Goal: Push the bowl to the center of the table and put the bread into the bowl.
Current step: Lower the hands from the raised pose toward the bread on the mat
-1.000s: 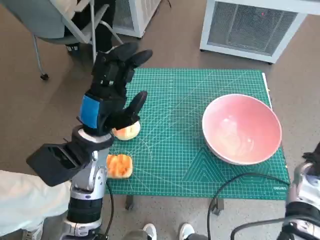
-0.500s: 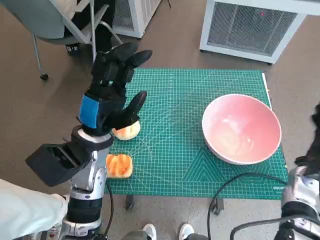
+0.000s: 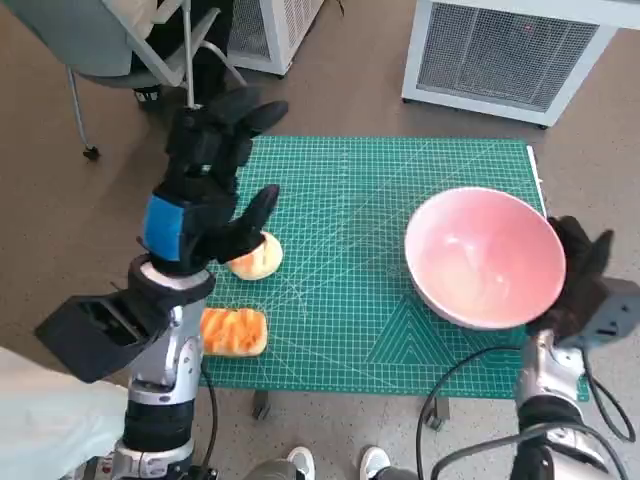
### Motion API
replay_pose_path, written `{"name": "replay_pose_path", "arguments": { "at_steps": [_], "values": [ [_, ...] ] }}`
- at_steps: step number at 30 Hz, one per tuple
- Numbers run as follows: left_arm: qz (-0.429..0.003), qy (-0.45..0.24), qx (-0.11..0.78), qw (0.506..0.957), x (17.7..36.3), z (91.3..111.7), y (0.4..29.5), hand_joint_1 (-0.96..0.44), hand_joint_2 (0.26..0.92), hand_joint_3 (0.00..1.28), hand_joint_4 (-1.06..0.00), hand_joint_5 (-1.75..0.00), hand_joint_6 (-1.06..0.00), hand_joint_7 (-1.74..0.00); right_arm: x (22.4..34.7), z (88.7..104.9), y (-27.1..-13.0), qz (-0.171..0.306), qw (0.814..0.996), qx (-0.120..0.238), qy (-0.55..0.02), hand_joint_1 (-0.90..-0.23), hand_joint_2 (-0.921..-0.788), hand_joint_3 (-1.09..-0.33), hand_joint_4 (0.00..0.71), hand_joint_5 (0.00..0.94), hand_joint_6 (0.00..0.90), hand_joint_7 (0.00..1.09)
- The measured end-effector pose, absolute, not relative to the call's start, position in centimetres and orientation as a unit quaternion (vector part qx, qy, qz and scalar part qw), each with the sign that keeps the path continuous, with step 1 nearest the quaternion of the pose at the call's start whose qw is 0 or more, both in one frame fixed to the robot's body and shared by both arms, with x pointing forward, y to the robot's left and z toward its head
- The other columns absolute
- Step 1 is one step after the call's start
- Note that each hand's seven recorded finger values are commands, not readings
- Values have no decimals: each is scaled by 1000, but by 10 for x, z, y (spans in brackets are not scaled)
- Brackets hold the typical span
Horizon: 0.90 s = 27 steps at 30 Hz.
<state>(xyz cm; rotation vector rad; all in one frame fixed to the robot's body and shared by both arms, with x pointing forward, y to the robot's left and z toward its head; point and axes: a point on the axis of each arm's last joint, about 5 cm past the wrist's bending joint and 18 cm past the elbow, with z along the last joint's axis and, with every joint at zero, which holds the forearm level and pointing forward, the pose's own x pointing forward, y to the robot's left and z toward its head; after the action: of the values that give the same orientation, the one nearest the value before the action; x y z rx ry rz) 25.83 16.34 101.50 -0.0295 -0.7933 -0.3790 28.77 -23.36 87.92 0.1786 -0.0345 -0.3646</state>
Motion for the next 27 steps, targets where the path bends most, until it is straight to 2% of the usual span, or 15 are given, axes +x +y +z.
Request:
{"name": "replay_pose_path", "arguments": {
  "at_steps": [11, 20, 27],
  "values": [
    [-173, -383, -14, 907, 254, 1015, 165, -309, 837, 584, 1, -799, 1, -908, 300, 886, -211, -140, 985, 99, -16, -351, -921, -579, 406, 6, 195, 471],
    [-164, -383, -2, 909, 251, 1015, 166, -311, 836, 584, 1, -799, 1, -907, 309, 894, -198, -116, 988, 101, -18, -352, -921, -576, 448, 22, 192, 498],
    [-156, -379, 3, 912, 249, 1013, 169, -321, 837, 582, 1, -799, 1, -907, 315, 900, -187, -100, 989, 110, -21, -360, -921, -570, 451, 20, 197, 524]
  ]
}}
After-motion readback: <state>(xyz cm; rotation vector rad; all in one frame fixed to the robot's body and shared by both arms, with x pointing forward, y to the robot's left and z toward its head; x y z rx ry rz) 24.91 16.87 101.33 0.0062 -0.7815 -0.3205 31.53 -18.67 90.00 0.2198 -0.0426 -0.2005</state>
